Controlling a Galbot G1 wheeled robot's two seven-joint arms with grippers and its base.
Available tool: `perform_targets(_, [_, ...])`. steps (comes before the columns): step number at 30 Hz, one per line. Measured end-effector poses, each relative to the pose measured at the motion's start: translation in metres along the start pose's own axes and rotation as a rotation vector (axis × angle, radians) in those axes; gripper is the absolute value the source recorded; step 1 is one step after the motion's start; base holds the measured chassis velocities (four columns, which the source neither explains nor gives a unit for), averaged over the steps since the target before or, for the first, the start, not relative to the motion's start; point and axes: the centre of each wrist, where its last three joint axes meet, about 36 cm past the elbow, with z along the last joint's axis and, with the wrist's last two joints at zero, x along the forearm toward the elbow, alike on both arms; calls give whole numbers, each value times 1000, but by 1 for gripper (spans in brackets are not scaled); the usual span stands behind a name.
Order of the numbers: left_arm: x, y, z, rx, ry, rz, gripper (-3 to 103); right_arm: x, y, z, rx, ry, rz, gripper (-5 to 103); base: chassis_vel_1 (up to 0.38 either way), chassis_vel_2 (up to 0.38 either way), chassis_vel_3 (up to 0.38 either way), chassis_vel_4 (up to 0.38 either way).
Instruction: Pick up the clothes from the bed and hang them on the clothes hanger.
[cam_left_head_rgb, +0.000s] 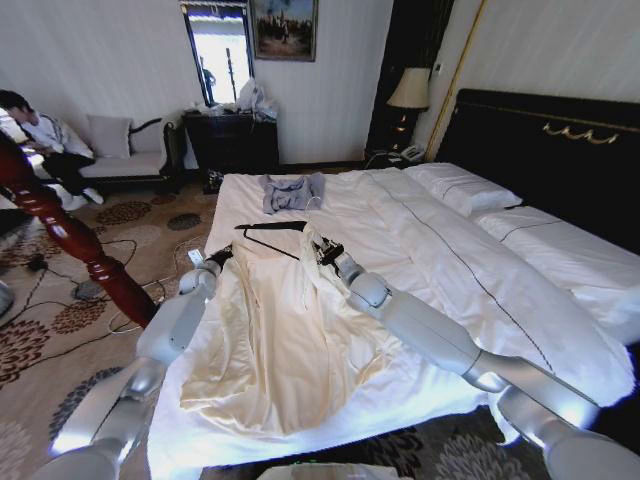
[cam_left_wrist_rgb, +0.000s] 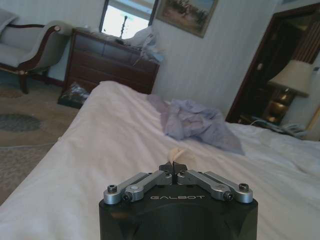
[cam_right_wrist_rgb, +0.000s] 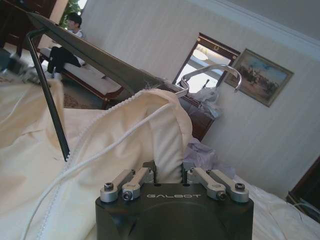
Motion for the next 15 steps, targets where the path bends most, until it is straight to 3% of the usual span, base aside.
perform_targets(4, [16, -5, -11, 1, -16, 47, 0, 2, 3, 13, 32, 8, -8, 23, 0, 0, 0, 0])
perform_targets(15, [56, -14, -34, -27, -62, 110, 0, 8, 4, 32, 38, 35, -20, 23, 0, 0, 0, 0])
